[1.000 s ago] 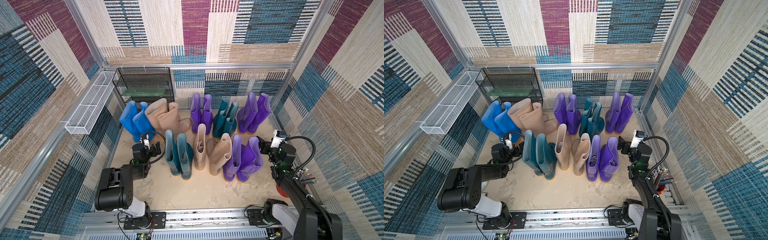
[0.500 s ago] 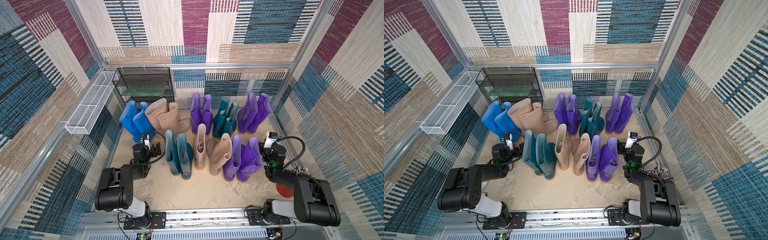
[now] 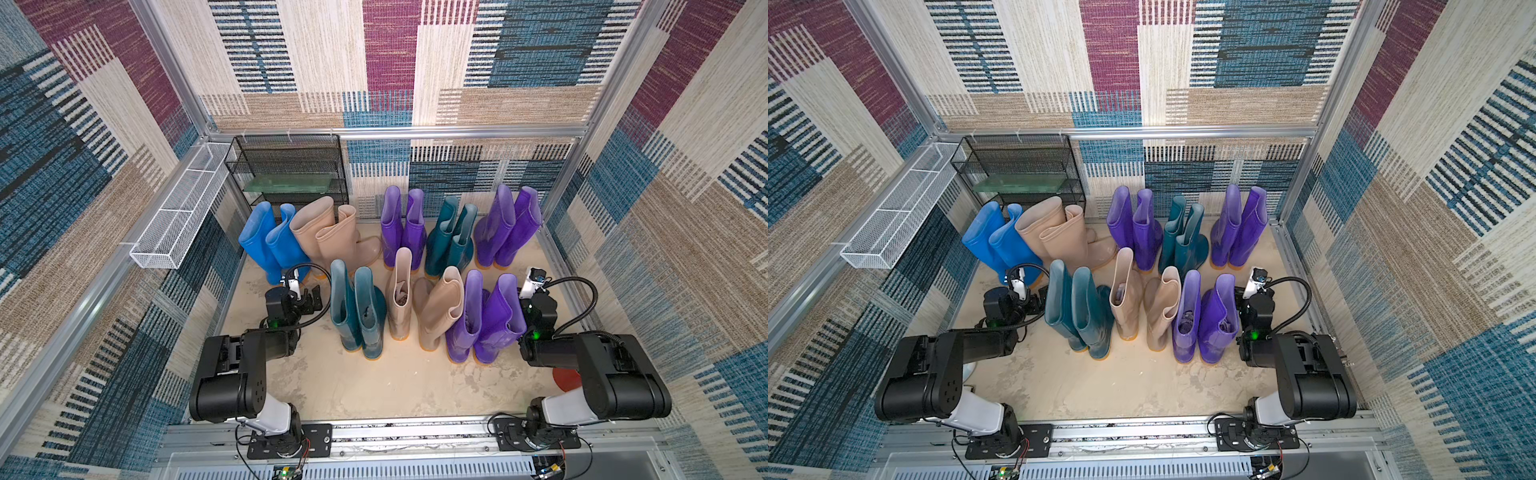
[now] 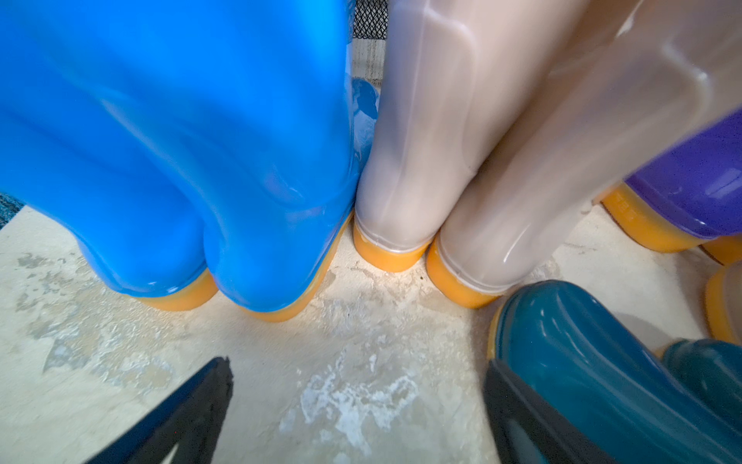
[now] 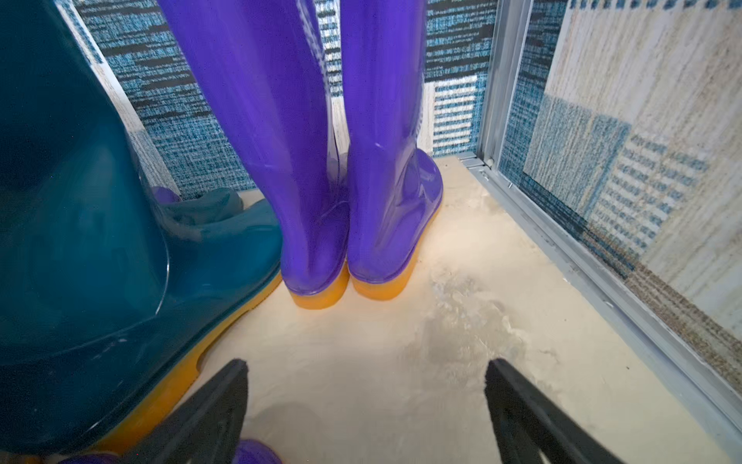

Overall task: Match and arrange rain boots in pairs
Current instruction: Reset both arms

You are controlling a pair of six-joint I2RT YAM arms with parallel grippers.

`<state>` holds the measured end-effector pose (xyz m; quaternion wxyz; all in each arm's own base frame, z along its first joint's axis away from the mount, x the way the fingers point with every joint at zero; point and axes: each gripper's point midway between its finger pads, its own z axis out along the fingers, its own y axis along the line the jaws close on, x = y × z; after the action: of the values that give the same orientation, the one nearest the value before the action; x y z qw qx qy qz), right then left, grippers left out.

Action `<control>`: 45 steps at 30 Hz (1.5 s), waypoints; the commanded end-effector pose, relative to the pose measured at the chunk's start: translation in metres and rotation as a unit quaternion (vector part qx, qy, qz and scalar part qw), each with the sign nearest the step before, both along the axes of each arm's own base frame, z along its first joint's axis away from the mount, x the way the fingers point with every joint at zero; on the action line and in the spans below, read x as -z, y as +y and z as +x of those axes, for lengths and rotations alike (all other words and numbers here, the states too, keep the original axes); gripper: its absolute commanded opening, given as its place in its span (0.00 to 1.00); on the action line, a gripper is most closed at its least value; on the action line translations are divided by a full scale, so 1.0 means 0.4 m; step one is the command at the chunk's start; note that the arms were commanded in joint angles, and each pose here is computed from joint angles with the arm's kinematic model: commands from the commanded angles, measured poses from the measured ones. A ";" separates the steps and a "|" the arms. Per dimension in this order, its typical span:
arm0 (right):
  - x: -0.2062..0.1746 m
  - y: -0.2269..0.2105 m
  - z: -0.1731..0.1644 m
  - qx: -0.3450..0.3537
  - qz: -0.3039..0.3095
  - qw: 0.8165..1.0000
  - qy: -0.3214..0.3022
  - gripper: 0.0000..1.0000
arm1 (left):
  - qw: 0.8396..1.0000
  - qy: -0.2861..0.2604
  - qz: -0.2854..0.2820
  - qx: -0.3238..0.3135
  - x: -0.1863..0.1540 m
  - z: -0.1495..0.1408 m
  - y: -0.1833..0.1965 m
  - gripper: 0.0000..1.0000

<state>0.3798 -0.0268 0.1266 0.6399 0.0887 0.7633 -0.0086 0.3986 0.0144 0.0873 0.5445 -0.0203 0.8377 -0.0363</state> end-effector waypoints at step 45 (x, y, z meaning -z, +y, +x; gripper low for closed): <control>-0.029 -0.017 0.006 0.039 -0.016 0.999 -0.018 0.95 | 0.999 0.001 0.015 0.028 -0.008 0.016 -0.025 1.00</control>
<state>0.3811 -0.0294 0.1296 0.6424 0.1042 0.7586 -0.0329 0.4039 0.0050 0.0903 0.5437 -0.0020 0.8381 -0.0447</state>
